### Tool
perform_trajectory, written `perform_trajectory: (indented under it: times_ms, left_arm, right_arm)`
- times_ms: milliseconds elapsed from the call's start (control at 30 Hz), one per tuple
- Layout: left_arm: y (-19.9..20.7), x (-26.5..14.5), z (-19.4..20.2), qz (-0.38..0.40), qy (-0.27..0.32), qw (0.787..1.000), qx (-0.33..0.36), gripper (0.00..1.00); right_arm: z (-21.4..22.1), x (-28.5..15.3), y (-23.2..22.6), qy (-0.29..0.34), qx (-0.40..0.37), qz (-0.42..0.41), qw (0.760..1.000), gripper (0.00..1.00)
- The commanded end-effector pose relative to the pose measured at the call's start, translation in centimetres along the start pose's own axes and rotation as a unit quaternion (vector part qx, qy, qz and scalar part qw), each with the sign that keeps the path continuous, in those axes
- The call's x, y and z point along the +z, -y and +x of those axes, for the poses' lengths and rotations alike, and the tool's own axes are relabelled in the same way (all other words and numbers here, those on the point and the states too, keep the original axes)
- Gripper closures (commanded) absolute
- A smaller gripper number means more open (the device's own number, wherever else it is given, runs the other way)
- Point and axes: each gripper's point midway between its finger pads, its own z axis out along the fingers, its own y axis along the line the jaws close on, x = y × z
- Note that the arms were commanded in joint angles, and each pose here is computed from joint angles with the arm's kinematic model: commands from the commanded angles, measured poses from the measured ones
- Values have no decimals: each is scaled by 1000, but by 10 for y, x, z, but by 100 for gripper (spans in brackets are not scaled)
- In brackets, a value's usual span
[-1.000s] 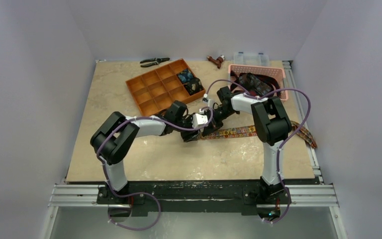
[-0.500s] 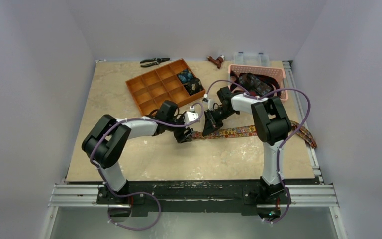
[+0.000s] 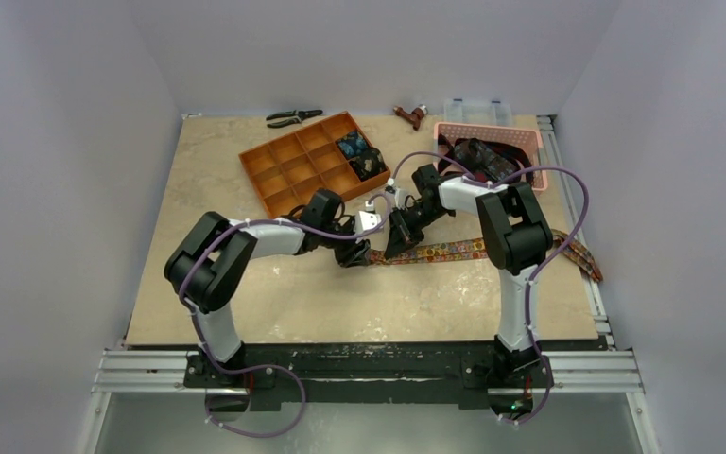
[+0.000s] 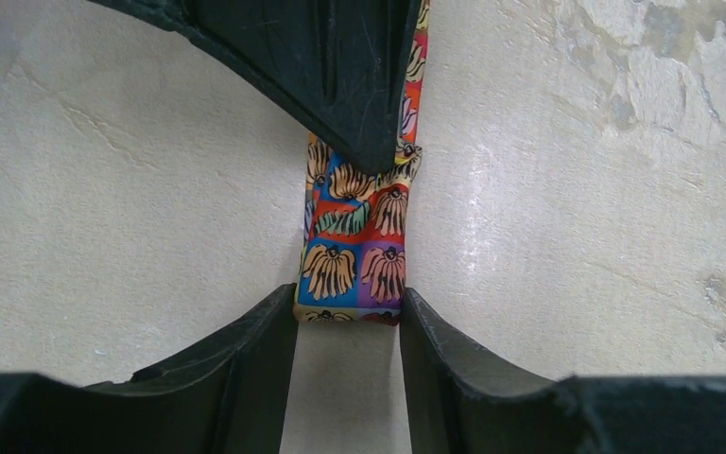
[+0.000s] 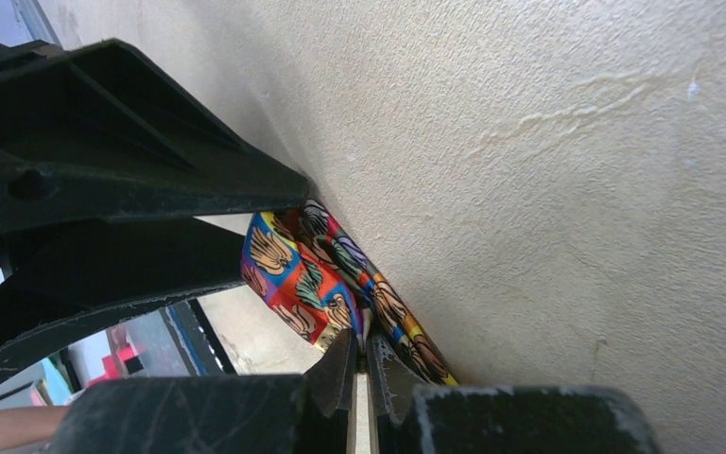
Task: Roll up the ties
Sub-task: Roll the tie at the center of the board.
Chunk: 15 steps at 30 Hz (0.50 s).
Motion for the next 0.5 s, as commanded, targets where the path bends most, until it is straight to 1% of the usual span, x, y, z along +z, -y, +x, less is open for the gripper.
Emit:
perform_trajectory:
  times_ms: [0, 100, 200, 300, 367, 467]
  left_arm:
    - [5, 0, -28, 19, 39, 999, 31, 60]
    - [9, -2, -47, 20, 60, 998, 30, 64]
    - [12, -1, -67, 20, 79, 996, 34, 65]
    - [12, 5, -79, 24, 86, 996, 26, 65]
    - [12, 14, -80, 27, 81, 996, 20, 65]
    - [10, 26, -67, 26, 64, 998, 5, 65]
  right_arm:
    - [2, 12, 33, -11, -14, 58, 998, 100]
    - [3, 13, 35, -12, -12, 58, 998, 100]
    - [1, 13, 36, -10, -12, 59, 998, 100]
    - [-2, 14, 35, -7, -10, 58, 998, 100]
    - [-3, 14, 34, -5, -9, 56, 998, 100]
    - [-4, 13, 32, -3, -11, 53, 999, 100]
